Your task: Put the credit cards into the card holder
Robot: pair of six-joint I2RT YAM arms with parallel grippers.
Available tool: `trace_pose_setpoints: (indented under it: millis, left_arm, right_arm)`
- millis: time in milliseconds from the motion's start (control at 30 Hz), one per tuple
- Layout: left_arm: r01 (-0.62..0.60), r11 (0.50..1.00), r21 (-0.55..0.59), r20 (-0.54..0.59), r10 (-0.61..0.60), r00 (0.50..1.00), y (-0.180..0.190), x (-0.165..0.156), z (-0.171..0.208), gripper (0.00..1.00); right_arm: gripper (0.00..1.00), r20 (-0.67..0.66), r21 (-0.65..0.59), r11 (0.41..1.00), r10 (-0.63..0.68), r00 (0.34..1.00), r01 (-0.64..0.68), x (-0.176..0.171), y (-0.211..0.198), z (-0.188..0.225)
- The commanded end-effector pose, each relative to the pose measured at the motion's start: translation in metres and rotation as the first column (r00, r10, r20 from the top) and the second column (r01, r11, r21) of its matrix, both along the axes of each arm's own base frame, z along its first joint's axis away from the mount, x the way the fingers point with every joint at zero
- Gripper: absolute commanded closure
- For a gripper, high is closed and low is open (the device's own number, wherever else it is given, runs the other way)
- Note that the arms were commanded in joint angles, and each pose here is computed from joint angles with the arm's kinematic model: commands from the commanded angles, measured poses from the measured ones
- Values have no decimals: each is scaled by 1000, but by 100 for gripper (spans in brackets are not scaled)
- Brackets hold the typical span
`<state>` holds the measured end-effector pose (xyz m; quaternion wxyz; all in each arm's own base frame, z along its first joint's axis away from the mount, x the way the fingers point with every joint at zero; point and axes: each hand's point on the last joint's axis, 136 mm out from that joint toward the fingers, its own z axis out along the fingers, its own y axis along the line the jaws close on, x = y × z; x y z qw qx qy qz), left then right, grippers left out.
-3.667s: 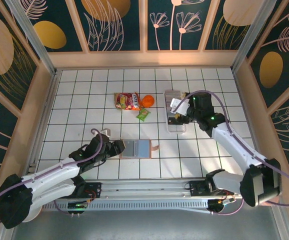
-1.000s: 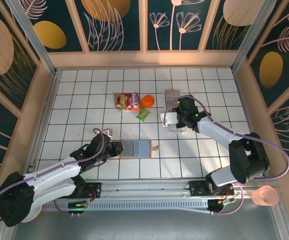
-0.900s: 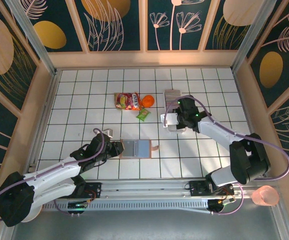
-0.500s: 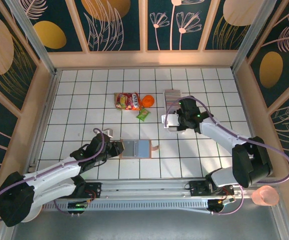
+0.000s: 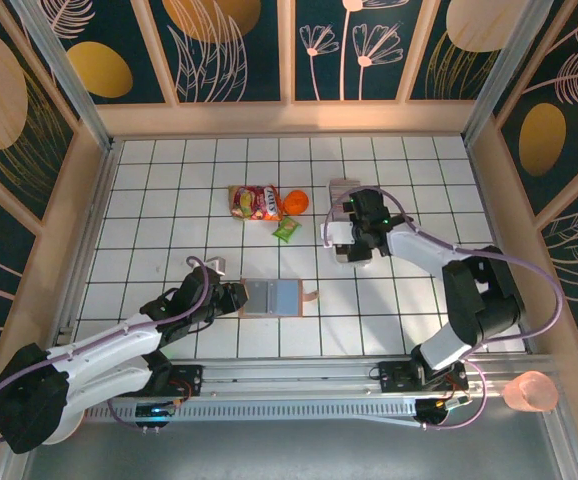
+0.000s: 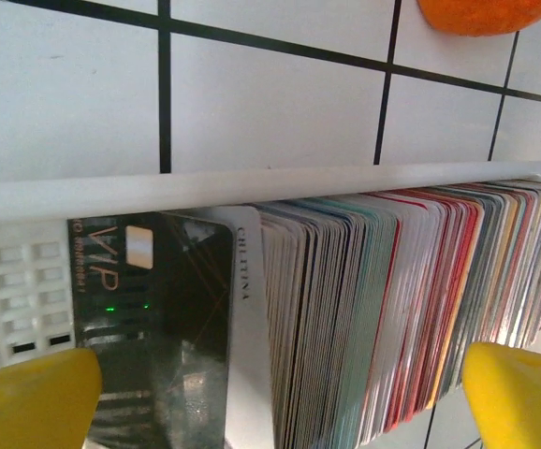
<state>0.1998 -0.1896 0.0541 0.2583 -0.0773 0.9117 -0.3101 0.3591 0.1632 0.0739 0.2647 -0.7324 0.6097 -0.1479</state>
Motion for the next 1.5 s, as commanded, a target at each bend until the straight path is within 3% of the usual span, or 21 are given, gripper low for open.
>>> trace_pose_setpoints:
  millis: [0,300,633,1467]
  left_arm:
    - [5,1000,-6,7,-5,1000,0,-1,-1,75]
    - [3,1000,-2,6,-3,1000,2,-2,-2,75]
    - [0,1000,-9,5,0,1000,1,-2,-1,75]
    - [1,1000,-25,0,-1,1000,0,-4,1,81]
  right_arm:
    - [1,24,-44,999,-3,1000,4,14,-1,1]
    - [2,5,-58,998,-4,1000,4,22,2,-12]
    - [23,48,-41,999,6,999,-4,19,3,10]
    - [72,39,-41,999,27,999,-25,1,-2,15]
